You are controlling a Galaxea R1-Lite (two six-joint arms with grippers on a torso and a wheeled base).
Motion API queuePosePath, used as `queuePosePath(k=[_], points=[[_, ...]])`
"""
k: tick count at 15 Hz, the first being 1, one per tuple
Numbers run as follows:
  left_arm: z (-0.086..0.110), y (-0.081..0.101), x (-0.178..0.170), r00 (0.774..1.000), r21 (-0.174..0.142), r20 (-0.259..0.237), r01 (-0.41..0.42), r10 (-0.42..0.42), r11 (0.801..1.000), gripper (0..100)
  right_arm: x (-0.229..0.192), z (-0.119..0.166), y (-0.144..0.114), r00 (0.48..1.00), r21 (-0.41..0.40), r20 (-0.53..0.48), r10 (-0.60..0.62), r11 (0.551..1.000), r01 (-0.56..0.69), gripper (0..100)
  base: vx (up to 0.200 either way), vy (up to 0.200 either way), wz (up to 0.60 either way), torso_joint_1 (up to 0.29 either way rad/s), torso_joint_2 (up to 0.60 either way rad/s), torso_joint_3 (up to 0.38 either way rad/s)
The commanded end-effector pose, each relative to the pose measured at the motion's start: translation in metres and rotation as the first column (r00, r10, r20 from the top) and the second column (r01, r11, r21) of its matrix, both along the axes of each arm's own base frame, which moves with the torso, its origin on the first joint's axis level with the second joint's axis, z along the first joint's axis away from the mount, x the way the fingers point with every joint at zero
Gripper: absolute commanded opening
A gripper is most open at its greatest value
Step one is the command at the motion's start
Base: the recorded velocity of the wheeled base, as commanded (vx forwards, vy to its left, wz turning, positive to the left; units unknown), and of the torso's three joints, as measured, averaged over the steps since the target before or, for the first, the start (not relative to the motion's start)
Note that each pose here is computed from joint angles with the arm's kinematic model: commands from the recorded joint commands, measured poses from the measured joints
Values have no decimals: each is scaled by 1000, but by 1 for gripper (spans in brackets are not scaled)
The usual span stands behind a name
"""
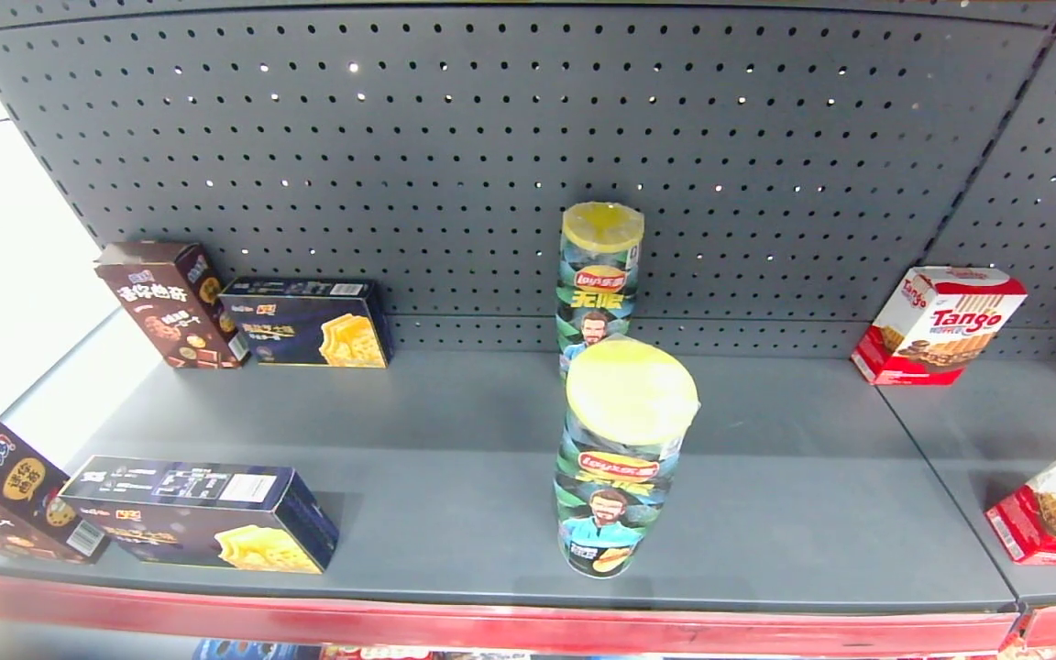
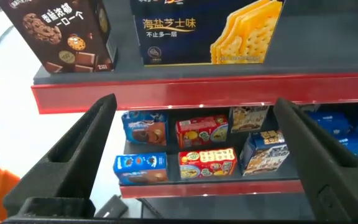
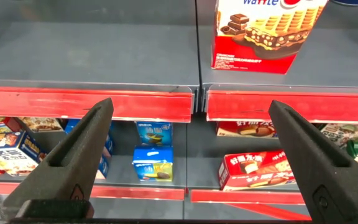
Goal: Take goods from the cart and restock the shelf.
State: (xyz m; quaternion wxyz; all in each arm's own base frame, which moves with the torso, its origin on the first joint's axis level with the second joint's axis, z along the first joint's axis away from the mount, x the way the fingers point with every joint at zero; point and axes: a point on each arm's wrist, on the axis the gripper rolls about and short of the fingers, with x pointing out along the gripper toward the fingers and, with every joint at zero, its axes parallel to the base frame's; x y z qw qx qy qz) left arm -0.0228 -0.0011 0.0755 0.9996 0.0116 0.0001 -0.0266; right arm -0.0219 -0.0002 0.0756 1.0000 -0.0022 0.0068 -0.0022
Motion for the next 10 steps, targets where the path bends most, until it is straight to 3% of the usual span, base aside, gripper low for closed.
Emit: queuePosePath(k=[1, 10], points=[[0, 0, 0, 1000, 0, -1, -1, 1, 1000, 100, 0, 0, 0, 1000, 0, -2, 0, 1000, 0, 100, 0, 0, 0, 0, 0, 0], [0, 0, 0, 1000, -8, 0, -12, 12, 1000, 100, 0, 0, 0, 1000, 0, -2, 0, 1000, 0, 100, 0, 0, 0, 0, 0, 0]])
